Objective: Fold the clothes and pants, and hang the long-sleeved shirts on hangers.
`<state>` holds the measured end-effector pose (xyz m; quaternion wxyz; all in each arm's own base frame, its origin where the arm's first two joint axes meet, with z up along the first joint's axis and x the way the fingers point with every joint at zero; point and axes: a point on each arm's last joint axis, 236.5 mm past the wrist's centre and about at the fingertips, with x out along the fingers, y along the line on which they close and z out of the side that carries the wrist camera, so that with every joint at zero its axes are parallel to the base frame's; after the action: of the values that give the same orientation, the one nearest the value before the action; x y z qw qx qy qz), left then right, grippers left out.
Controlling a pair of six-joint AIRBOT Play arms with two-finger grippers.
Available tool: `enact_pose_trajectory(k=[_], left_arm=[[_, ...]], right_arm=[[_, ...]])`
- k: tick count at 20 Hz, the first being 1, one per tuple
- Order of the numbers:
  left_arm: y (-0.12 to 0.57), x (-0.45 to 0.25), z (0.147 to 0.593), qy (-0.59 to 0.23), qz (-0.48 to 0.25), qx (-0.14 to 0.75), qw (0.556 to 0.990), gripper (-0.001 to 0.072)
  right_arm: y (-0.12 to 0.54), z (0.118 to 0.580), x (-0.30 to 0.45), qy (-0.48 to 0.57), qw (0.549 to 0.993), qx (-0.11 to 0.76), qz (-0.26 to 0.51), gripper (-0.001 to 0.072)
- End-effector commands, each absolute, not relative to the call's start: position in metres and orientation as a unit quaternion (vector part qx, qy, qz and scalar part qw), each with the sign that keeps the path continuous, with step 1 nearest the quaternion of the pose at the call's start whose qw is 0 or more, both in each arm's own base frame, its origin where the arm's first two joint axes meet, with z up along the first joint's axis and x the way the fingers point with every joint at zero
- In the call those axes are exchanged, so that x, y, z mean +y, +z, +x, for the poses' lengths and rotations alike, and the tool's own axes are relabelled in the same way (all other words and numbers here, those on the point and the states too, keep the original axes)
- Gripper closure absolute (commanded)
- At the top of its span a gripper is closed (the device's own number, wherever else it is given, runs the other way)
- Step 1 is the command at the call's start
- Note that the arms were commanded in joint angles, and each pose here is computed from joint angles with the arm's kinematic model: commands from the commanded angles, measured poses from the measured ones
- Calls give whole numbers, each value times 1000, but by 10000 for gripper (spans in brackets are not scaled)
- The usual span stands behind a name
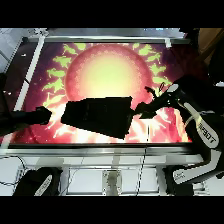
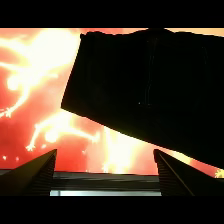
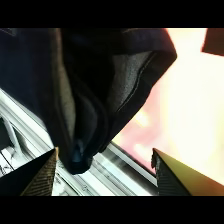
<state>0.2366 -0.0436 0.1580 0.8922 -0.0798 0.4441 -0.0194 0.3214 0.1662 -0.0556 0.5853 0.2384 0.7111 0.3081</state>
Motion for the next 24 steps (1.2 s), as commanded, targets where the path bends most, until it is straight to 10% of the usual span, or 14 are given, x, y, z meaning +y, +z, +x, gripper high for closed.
enact_pose_trajectory(k=[1,17,24], left_arm=[[158,-44,236,-20,-80,444,892,14],[158,-44,237,-19,-79,444,892,14],[158,-40,237,-14,-75,442,894,14]], right_arm=[[-39,328,168,312,604,693,241,47],[-93,322,177,202,654,725,76,66],[-94,320,208,231,627,729,151,66]])
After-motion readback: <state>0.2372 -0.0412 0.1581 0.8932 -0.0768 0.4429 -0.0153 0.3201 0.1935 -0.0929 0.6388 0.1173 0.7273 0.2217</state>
